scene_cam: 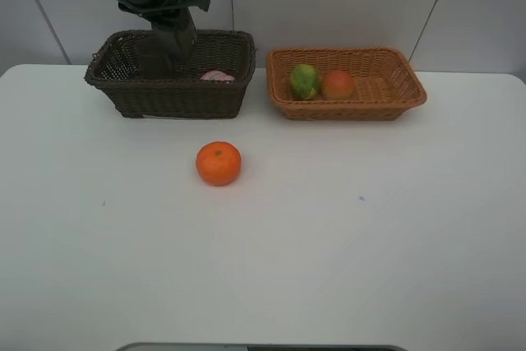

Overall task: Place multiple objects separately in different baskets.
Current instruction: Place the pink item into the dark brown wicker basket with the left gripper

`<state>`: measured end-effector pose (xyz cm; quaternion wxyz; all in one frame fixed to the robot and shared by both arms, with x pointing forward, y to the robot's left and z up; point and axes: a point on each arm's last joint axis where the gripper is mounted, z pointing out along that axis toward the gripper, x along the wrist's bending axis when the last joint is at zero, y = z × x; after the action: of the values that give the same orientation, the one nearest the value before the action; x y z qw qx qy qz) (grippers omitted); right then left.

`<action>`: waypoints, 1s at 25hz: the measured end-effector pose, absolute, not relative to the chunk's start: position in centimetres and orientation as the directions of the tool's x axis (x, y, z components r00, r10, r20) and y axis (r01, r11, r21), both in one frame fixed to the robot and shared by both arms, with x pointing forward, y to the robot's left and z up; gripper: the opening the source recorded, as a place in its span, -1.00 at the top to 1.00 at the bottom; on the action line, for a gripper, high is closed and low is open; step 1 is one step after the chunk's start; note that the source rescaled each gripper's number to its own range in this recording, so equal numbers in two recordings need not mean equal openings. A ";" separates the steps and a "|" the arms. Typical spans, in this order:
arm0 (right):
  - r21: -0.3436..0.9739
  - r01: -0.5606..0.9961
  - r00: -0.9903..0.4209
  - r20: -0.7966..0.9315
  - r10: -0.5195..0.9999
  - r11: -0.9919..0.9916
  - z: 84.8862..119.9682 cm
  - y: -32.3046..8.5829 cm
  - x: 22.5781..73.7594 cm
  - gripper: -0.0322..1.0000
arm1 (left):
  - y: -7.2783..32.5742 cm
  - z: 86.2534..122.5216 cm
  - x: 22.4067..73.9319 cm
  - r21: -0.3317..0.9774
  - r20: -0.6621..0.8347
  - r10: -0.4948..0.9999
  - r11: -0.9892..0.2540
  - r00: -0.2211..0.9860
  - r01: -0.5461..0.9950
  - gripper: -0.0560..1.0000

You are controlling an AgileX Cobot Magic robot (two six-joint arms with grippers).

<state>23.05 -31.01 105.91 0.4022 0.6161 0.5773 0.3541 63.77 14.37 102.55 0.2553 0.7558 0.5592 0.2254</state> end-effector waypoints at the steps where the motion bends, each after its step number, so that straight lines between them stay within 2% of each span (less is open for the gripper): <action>1: 0.904 0.427 0.083 -0.028 0.996 -0.010 105.9 -31.0 23.0 -0.77 | 14.3 101.9 64.0 0.633 0.066 0.958 -0.256 0.279 0.730 0.00; 6: 0.904 0.427 0.083 -0.028 0.996 -0.010 105.9 -31.0 23.0 -0.77 | 14.1 99.6 64.8 0.608 0.088 0.953 -0.283 0.291 0.742 0.00; 12: 0.904 0.427 0.083 -0.028 0.996 -0.010 105.9 -31.0 23.0 -0.77 | 14.2 98.5 65.5 0.619 0.084 0.953 -0.279 0.292 0.734 0.00; 25: 0.904 0.427 0.083 -0.028 0.996 -0.010 105.9 -31.0 23.0 -0.77 | 14.8 98.7 66.5 0.685 0.070 0.955 -0.255 0.287 0.682 0.00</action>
<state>23.05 -31.01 105.91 0.4022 0.6161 0.5773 0.3541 66.54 14.80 98.68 0.2770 0.7529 0.5437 0.2466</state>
